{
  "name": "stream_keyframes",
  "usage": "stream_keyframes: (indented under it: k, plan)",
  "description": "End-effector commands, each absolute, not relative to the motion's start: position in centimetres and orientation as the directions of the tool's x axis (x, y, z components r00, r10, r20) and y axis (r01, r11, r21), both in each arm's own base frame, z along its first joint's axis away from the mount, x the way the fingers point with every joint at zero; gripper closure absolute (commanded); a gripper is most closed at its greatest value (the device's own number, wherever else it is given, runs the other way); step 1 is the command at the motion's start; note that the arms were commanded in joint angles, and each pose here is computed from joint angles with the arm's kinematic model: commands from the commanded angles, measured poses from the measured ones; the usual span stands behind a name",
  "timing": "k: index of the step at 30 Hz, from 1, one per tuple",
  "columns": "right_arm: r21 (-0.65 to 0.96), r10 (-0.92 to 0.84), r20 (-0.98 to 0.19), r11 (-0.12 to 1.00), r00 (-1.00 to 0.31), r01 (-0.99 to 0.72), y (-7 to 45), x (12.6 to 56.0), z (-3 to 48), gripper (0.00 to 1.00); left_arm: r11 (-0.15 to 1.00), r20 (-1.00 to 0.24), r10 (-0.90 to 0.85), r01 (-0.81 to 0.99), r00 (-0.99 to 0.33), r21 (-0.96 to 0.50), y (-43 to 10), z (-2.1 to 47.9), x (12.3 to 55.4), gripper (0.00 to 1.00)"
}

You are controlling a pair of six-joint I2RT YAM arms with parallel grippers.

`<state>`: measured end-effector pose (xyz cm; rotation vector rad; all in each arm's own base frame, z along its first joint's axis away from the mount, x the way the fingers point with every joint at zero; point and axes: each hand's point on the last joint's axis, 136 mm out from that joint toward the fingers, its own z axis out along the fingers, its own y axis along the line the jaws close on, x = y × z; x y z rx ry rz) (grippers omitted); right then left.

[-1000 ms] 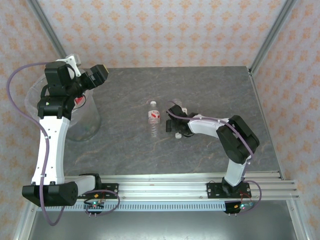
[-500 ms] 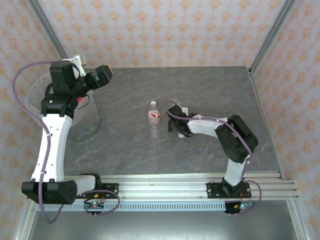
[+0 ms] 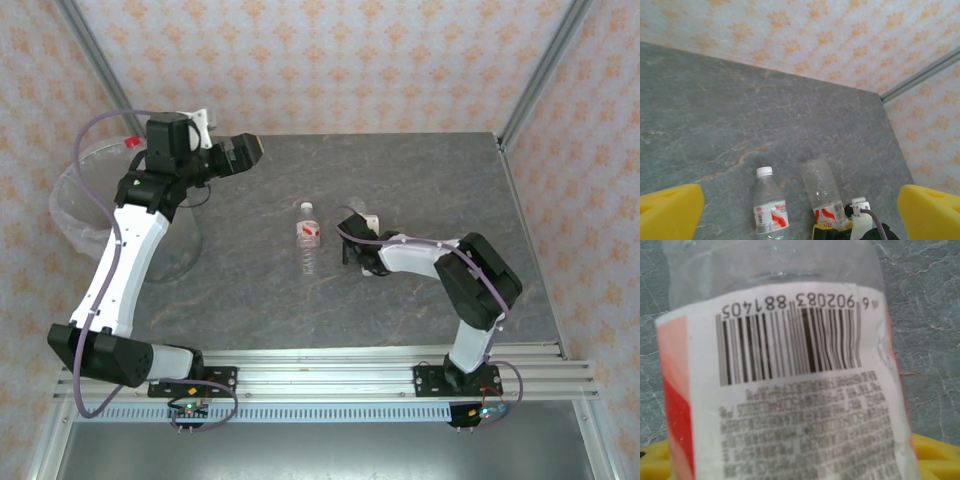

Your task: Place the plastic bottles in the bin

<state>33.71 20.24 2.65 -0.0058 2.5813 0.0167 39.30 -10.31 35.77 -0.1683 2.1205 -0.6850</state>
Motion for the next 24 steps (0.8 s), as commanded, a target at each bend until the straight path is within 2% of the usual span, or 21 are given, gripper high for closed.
stream_keyframes:
  k: [1, 9, 24]
  plan:
    - [0.016, 0.002, -0.604, 1.0, -0.797, -0.009, 19.9, 34.4, 4.8, 0.33, 0.837, -0.738, -0.34, 0.171, -0.583, -0.52, -11.6, 37.3, 40.0, 0.0]
    - [0.128, 0.052, -0.708, 0.99, -0.704, -0.055, 20.7, 34.5, 8.3, 0.38, 0.783, -0.661, -0.41, 0.13, -0.628, -0.609, -13.4, 35.3, 41.2, 0.0]
    - [0.267, 0.026, -0.815, 0.903, -0.579, -0.336, 26.9, 33.3, 14.9, 0.42, 0.745, -0.573, -0.329, 0.166, -0.751, -0.646, -18.5, 30.3, 41.2, 0.0]
